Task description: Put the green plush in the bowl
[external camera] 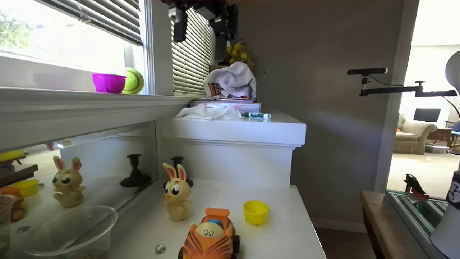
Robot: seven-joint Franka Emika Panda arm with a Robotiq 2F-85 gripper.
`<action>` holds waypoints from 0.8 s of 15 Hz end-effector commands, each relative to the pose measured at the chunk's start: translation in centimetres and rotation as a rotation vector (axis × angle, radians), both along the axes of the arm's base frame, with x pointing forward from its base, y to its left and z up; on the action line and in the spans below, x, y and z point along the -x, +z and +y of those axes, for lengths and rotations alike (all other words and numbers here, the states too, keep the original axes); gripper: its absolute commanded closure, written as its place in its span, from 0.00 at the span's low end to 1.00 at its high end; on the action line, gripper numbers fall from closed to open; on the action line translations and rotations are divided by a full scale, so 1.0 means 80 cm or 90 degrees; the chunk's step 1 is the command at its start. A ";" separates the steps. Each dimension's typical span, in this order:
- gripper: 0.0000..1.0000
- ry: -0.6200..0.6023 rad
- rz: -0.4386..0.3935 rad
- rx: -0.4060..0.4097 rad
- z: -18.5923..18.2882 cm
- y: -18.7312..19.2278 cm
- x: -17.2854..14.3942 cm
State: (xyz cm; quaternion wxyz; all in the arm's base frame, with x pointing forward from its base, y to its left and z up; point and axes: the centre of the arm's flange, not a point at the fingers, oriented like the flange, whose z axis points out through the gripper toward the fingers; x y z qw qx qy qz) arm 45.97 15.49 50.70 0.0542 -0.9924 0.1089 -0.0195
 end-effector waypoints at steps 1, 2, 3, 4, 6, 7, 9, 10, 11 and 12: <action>0.00 -0.005 0.011 0.002 -0.002 0.000 0.002; 0.00 -0.007 0.016 0.003 -0.004 -0.001 0.003; 0.00 -0.008 0.018 0.003 -0.004 -0.001 0.003; 0.00 -0.009 0.019 0.003 -0.004 -0.001 0.003; 0.00 -0.009 0.019 0.003 -0.004 -0.001 0.003; 0.00 -0.009 0.019 0.003 -0.004 -0.001 0.003; 0.00 -0.009 0.019 0.003 -0.004 -0.001 0.003; 0.00 -0.009 0.020 0.003 -0.004 -0.001 0.003; 0.00 -0.009 0.020 0.003 -0.004 -0.001 0.003; 0.00 -0.009 0.020 0.003 -0.004 -0.001 0.003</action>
